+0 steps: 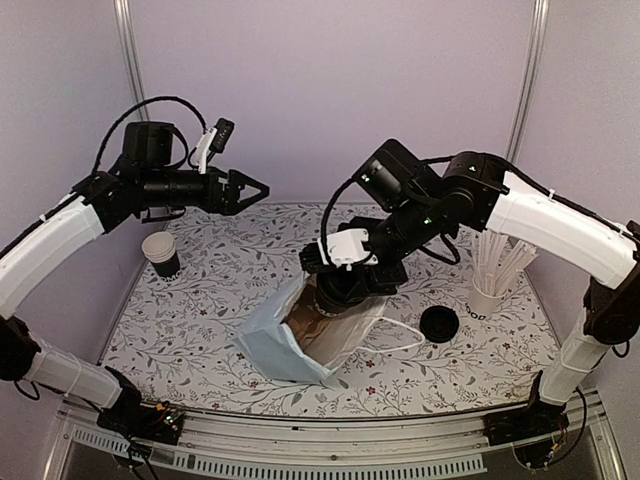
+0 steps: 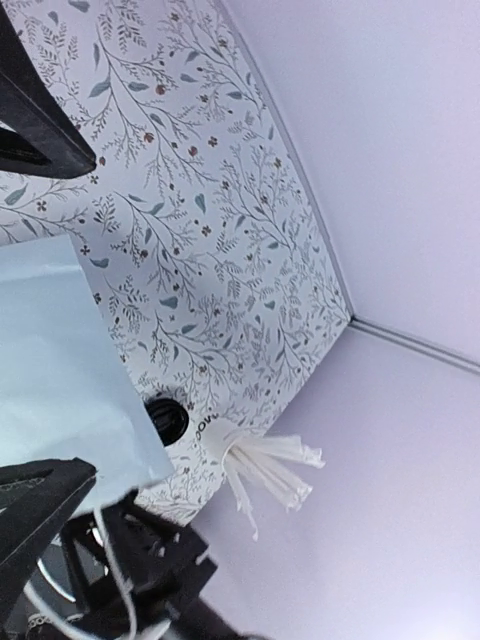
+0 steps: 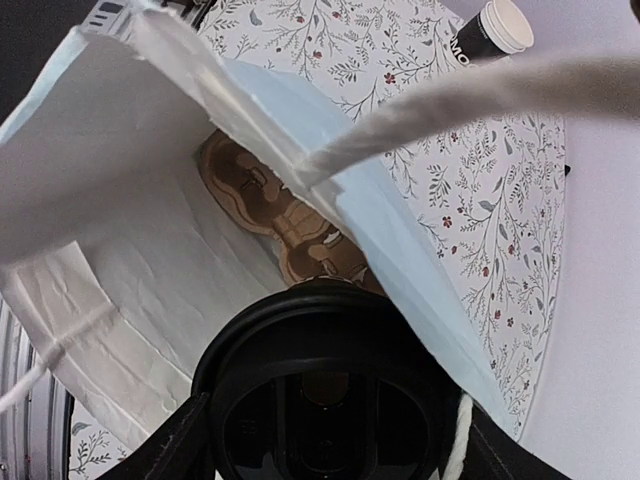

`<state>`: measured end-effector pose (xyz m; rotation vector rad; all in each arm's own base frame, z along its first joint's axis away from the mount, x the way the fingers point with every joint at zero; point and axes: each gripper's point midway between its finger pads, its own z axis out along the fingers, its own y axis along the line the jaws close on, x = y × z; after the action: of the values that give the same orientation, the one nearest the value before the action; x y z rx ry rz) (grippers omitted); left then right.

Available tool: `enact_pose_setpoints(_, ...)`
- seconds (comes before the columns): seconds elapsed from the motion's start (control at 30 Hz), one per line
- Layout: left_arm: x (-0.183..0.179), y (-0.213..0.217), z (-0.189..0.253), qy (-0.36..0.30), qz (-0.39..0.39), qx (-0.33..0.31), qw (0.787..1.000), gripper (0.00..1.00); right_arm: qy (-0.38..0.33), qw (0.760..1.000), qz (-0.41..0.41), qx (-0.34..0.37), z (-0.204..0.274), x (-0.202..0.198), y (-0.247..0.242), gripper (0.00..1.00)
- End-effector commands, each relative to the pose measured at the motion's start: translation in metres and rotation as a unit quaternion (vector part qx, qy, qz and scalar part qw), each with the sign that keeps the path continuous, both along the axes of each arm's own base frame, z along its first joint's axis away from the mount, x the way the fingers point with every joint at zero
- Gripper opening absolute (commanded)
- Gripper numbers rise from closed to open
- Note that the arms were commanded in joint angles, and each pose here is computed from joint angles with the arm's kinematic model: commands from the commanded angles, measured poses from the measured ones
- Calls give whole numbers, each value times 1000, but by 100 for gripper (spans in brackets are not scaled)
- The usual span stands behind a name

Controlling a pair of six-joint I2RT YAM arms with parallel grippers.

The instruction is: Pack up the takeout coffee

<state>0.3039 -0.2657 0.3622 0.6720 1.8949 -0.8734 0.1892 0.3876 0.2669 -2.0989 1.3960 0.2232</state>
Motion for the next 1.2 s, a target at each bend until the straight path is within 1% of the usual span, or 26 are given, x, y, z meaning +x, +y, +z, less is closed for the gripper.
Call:
enact_pose_setpoints(0.0,50,15,-93,82,62,27,994,100,-29,999,18,9,7,-9,-2,52)
enact_pose_setpoints(0.07,55,11,-133,115,57,39,991,99,-36,999,24,4,0,-14,-2,52)
enact_pose_setpoints(0.17,57,0,-172,151,36,31,987,93,-47,998,32,-5,-10,-21,-3,52)
enact_pose_setpoints(0.23,55,-6,-188,169,26,24,985,90,-56,998,37,-6,-11,-25,-1,51)
enact_pose_setpoints(0.33,53,-8,-204,182,29,30,982,89,-61,997,42,6,-3,-25,6,51)
enact_pose_setpoints(0.47,50,-8,-217,198,27,36,979,89,-60,996,55,40,19,-26,25,51)
enact_pose_setpoints(0.53,49,-8,-226,211,24,44,976,89,-54,996,61,48,21,-28,34,51)
enact_pose_setpoints(0.73,43,-16,-244,235,0,48,971,89,-64,996,47,40,0,-19,47,50)
enact_pose_setpoints(0.93,41,-29,-243,232,-27,39,972,86,-67,997,35,31,-8,-16,45,49)
enact_pose_setpoints(1.1,43,-35,-242,232,-33,36,971,83,-44,998,46,13,-10,-31,34,49)
enact_pose_setpoints(1.17,43,-37,-240,233,-37,31,971,80,-27,998,54,6,-10,-42,29,49)
